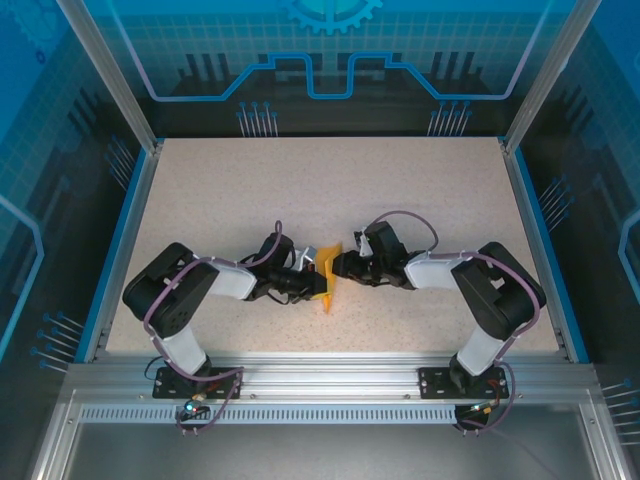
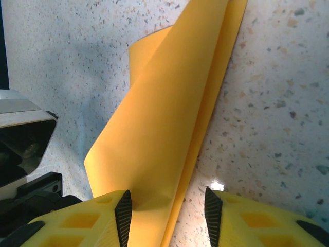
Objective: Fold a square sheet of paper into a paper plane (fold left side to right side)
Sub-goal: Fold the wing for the fifth time at the center of the table.
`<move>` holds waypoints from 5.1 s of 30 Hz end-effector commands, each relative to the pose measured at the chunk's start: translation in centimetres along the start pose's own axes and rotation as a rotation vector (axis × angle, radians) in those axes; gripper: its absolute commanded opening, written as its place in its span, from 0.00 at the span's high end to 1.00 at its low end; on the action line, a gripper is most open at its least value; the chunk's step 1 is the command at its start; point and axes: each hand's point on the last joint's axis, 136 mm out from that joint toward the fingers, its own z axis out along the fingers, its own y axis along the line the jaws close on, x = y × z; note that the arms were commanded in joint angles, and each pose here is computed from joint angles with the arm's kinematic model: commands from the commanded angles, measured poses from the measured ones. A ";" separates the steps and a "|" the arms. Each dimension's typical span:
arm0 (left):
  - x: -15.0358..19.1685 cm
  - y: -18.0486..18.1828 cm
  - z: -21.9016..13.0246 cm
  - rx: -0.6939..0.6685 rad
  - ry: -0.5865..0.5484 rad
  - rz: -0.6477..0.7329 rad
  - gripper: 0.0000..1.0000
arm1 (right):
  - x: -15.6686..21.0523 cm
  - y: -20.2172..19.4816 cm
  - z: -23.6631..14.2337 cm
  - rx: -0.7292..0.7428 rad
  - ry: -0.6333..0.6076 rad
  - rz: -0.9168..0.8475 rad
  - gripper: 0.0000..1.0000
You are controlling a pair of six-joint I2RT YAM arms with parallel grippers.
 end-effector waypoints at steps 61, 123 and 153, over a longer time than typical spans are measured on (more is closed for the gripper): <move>-0.1 -0.7 -3.3 -0.021 -0.039 0.013 0.54 | 2.0 -2.9 2.7 0.160 0.126 0.128 0.58; -8.3 0.7 -1.7 -0.070 -0.049 0.113 1.00 | 0.7 -1.1 1.3 0.131 0.095 0.066 0.58; -9.8 3.8 -1.8 -0.133 -0.054 0.135 1.00 | -2.9 1.4 -2.4 0.125 -0.011 -0.050 0.60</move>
